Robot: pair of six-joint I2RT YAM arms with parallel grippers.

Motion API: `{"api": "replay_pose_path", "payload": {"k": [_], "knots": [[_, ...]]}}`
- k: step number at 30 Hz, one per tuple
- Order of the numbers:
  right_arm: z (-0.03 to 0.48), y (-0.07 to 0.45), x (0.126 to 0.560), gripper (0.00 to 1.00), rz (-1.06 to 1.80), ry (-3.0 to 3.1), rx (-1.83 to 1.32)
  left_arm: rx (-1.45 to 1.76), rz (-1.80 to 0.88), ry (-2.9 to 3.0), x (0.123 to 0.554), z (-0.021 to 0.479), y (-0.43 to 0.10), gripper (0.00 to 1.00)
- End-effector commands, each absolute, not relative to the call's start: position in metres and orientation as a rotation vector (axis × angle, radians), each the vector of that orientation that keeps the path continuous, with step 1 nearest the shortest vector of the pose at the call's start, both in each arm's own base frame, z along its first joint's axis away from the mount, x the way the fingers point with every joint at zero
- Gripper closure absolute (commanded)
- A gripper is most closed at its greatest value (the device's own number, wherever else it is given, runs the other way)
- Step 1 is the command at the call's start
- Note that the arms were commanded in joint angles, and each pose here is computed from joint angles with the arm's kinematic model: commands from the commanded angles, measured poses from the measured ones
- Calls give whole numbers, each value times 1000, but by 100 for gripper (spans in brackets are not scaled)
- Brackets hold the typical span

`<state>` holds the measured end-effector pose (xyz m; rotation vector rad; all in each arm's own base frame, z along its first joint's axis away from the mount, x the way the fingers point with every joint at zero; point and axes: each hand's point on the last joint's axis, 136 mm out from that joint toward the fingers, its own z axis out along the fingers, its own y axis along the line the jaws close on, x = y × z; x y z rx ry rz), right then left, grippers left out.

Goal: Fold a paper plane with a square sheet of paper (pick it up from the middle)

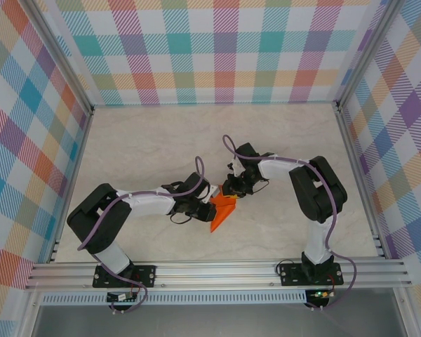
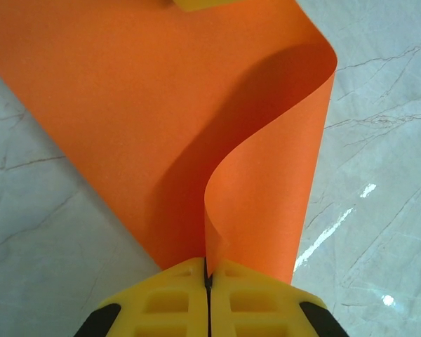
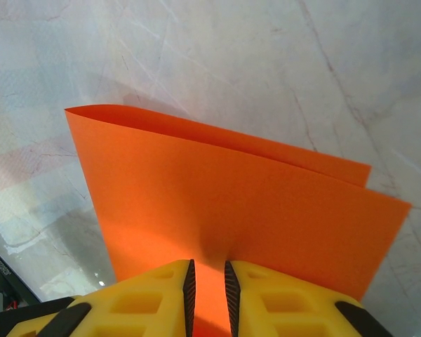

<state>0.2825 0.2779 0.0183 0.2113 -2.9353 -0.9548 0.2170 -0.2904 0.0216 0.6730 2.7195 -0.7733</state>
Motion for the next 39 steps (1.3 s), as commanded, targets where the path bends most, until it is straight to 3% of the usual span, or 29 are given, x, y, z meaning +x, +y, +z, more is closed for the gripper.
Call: {"api": "replay_pose_path", "payload": {"k": [1, 18, 27, 39], "knots": [[10, 270, 275, 78, -868, -2941, 182, 623, -741, 2763, 215, 13, -279, 94], [58, 261, 280, 74, -931, -3074, 142, 676, -787, 2696, 221, 30, -291, 93], [45, 270, 275, 80, -996, -3005, 136, 703, -806, 2682, 222, 34, -295, 92], [11, 271, 288, 83, -854, -2995, 151, 709, -805, 2680, 224, 38, -297, 92]]}}
